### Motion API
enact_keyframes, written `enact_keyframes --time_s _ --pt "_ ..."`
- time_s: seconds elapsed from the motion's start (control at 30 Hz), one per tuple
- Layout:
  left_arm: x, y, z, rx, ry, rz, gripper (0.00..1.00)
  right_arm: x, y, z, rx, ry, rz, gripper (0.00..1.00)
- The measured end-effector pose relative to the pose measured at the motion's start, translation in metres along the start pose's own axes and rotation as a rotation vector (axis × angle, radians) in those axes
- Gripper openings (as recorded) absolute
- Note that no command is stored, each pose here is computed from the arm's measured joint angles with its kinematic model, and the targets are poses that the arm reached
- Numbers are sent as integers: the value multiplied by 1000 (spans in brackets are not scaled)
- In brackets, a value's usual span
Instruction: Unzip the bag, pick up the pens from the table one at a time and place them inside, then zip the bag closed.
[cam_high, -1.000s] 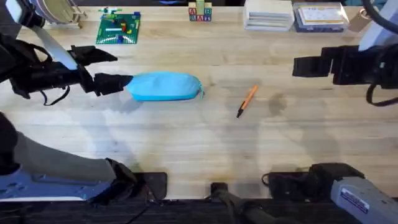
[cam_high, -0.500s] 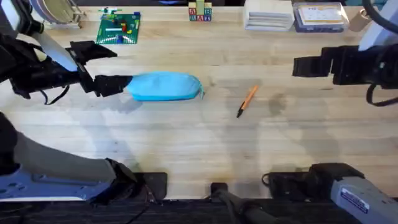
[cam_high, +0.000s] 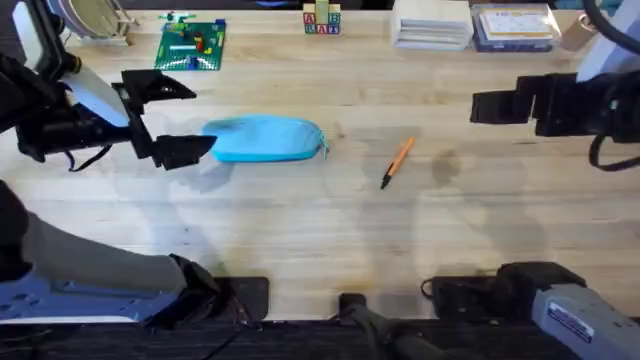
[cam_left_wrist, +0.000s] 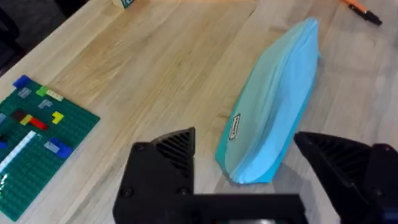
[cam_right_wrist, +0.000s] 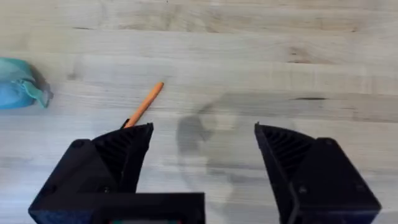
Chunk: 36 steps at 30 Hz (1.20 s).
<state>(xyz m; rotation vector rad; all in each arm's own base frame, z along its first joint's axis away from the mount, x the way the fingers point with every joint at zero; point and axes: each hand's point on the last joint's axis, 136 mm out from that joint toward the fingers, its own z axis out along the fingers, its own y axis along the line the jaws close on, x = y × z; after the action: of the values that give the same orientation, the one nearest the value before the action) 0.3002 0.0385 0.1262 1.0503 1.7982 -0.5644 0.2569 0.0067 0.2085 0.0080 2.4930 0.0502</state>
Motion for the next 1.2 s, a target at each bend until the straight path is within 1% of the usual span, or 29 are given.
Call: enact_keyframes --time_s 0.17,0.23,0.37,0.5,0.8,1.2 --pt "6 0 1 8 29 39 991 0 0 0 0 0 0 998" --pt "10 0 2 14 29 40 991 0 0 0 0 0 0 998" --pt "25 0 10 43 17 -3 990 0 0 0 0 0 0 998" --pt "35 -1 16 62 5 -38 991 0 0 0 0 0 0 998" --pt "32 0 16 56 -17 -37 993 0 0 0 0 1 0 997" --pt "31 0 16 55 -20 -36 993 0 0 0 0 0 0 997"
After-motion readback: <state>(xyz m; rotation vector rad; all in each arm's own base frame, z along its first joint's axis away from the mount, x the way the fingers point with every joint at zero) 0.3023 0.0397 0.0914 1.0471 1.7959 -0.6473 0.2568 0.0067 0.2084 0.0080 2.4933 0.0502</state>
